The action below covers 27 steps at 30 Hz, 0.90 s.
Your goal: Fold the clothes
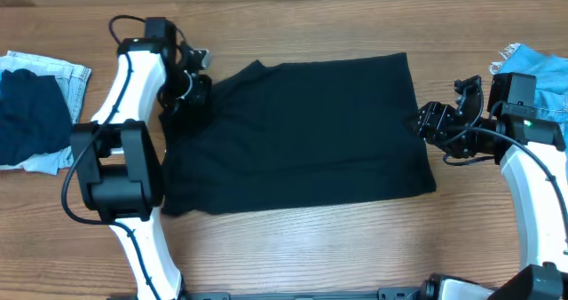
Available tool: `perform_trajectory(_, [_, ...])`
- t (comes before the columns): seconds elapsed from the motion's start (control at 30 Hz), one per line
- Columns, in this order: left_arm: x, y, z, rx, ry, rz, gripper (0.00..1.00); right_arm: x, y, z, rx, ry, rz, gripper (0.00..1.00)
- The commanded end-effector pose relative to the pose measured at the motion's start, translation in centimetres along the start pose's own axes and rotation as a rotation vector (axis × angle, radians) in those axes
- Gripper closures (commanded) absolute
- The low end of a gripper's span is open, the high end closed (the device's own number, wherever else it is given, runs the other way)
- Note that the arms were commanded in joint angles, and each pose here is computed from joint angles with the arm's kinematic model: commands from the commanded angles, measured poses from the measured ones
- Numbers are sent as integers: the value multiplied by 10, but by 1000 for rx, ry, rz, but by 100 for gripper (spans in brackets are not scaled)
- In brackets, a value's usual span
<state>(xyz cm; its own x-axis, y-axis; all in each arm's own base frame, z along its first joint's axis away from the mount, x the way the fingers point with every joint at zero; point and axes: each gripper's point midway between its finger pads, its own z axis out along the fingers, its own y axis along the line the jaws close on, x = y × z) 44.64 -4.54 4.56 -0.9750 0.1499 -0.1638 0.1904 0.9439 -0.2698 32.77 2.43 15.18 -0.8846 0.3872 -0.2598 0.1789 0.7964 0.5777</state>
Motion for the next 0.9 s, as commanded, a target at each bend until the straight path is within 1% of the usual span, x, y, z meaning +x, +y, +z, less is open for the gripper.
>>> perform_trajectory(0.0, [4, -23, -9, -40, 31, 8, 96, -7, 3, -5, 1, -24, -15, 31])
perform_trajectory(0.2, [42, -36, -7, -134, 197, -57, 96, -8, 3, -5, 1, -25, -16, 31])
perform_trajectory(0.23, [45, -35, -7, -143, 210, -61, 89, -8, 3, -5, 1, -26, -16, 31])
perform_trajectory(0.27, [46, -32, -8, -164, 212, -63, 78, -8, 3, -5, 1, -27, -17, 31])
perform_trajectory(0.3, [46, -29, -9, -174, 212, -63, 76, -8, 3, -5, 0, -28, -18, 31])
perform_trajectory(0.33, [46, -27, -9, -177, 211, -67, 67, -8, 3, -5, 0, -28, -17, 31])
perform_trajectory(0.37, [46, -26, -10, -176, 210, -73, 64, -8, 3, -5, 1, -28, -17, 31])
perform_trajectory(0.5, [49, -26, -13, -174, 222, -94, 64, -9, 4, -5, 0, -30, -19, 31])
perform_trajectory(0.57, [39, -27, -17, -173, 192, -89, 64, -10, 4, -5, -1, -34, -21, 31])
perform_trajectory(0.6, [28, -30, -22, -161, 152, -82, 62, -10, 4, -5, -1, -35, -22, 31])
perform_trajectory(0.67, [4, -34, -32, -152, 67, -65, 57, -10, 4, -5, -1, -34, -21, 31])
perform_trajectory(0.73, [-19, -35, -42, -154, -20, -57, 48, -10, 4, -5, -1, -34, -21, 31])
perform_trajectory(0.8, [-45, -36, -48, -152, -126, -101, 39, -10, 4, -5, -1, -34, -21, 31])
perform_trajectory(0.83, [-53, -36, -48, -150, -160, -112, 36, -10, 4, -5, -1, -34, -21, 31])
perform_trajectory(0.87, [-61, -34, -45, -148, -186, -107, 35, -10, 4, -5, -1, -34, -21, 31])
